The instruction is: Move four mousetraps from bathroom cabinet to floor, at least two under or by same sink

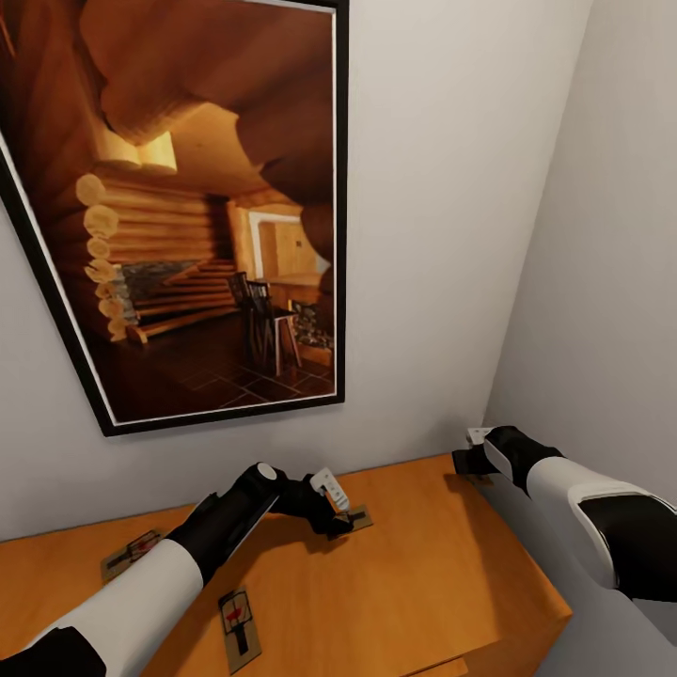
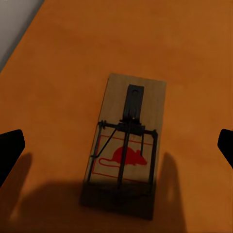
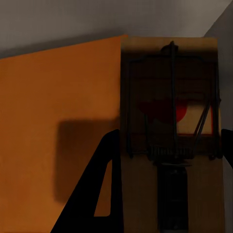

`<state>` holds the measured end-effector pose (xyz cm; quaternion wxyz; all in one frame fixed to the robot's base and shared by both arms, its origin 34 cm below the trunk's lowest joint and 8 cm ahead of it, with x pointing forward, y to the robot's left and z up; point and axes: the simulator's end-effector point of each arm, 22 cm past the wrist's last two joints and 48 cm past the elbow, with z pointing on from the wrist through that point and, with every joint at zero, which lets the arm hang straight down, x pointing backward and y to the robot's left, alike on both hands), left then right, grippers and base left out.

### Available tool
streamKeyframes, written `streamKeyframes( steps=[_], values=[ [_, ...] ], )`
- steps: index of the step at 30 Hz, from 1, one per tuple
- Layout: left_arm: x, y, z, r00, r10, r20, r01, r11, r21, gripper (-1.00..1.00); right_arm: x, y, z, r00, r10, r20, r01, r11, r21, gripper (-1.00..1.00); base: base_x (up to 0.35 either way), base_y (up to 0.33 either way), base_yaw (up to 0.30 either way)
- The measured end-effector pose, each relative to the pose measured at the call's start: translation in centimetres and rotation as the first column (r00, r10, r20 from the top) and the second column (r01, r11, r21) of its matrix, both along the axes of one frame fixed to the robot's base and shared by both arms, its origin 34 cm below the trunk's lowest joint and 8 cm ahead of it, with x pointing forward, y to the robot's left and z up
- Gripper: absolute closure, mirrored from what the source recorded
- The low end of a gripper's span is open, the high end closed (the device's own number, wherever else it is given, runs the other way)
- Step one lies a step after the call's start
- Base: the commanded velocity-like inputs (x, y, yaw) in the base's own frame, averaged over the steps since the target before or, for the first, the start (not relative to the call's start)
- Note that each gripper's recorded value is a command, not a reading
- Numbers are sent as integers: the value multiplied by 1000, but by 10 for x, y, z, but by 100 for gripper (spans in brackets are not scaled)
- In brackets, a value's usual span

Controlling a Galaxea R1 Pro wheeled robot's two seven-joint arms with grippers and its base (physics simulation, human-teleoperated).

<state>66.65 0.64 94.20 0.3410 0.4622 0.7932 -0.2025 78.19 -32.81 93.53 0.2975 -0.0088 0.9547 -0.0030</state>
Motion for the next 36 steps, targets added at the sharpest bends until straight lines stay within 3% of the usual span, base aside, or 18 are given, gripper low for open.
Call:
streamKeyframes(
  steps=[36],
  values=[
    [4,-1,-16,1000,-3,1,3,1000,2,-100,5,1,-16,1000,2,0,-2,1000,0,100,0,0,0]
  ],
)
